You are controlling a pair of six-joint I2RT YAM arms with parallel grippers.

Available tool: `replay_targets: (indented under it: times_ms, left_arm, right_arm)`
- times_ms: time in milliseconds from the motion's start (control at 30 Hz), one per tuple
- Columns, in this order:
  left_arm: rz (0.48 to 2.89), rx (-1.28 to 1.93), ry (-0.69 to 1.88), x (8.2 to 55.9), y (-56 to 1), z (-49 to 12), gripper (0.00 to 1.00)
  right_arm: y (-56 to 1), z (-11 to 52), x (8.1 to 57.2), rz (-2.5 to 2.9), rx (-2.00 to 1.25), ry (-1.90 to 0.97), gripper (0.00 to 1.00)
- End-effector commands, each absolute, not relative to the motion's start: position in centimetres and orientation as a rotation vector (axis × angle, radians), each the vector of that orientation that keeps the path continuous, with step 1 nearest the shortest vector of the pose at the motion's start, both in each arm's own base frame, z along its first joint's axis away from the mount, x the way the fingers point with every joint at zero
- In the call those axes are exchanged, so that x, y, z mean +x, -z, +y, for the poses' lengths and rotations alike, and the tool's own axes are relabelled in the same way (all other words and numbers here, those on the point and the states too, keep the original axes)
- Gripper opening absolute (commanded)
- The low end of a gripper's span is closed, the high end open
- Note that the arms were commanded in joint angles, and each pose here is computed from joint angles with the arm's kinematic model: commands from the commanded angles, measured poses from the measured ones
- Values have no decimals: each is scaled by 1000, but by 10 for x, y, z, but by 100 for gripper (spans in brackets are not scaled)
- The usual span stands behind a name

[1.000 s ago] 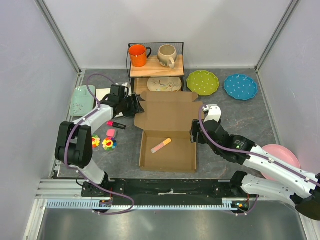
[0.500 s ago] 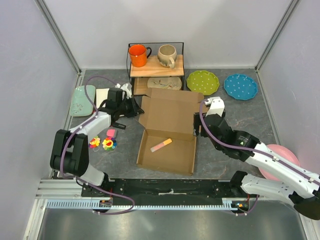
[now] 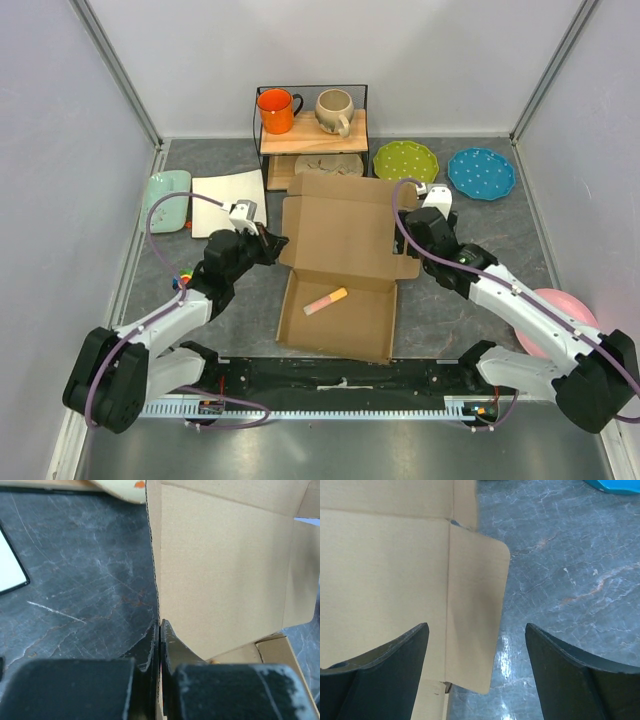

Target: Fold the paper box

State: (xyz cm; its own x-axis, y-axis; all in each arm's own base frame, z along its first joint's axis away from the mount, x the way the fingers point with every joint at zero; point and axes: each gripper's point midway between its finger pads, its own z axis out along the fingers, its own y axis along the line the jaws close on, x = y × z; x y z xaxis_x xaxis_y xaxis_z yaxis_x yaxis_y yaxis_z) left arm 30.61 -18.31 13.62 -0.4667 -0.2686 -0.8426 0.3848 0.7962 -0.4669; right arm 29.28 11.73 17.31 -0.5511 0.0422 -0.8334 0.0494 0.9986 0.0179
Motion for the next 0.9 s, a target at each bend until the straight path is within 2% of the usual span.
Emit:
replay_targets:
  times_ms: [0, 400, 600, 867]
  left_arm:
    - [1632, 98, 670, 318, -191, -171, 2]
    - [1573, 6, 629, 310, -188, -164, 2]
    - [1570, 8, 599, 310, -185, -161, 2]
    - [1575, 18, 575, 310, -184, -159, 2]
  right_arm:
    - [-178, 123, 307, 2051, 96, -52, 85]
    - [-159, 133, 316, 2032, 63, -106, 83]
    - [-163, 128, 337, 2017, 114, -136, 87]
    - [-157, 147, 344, 1977, 86, -426, 89]
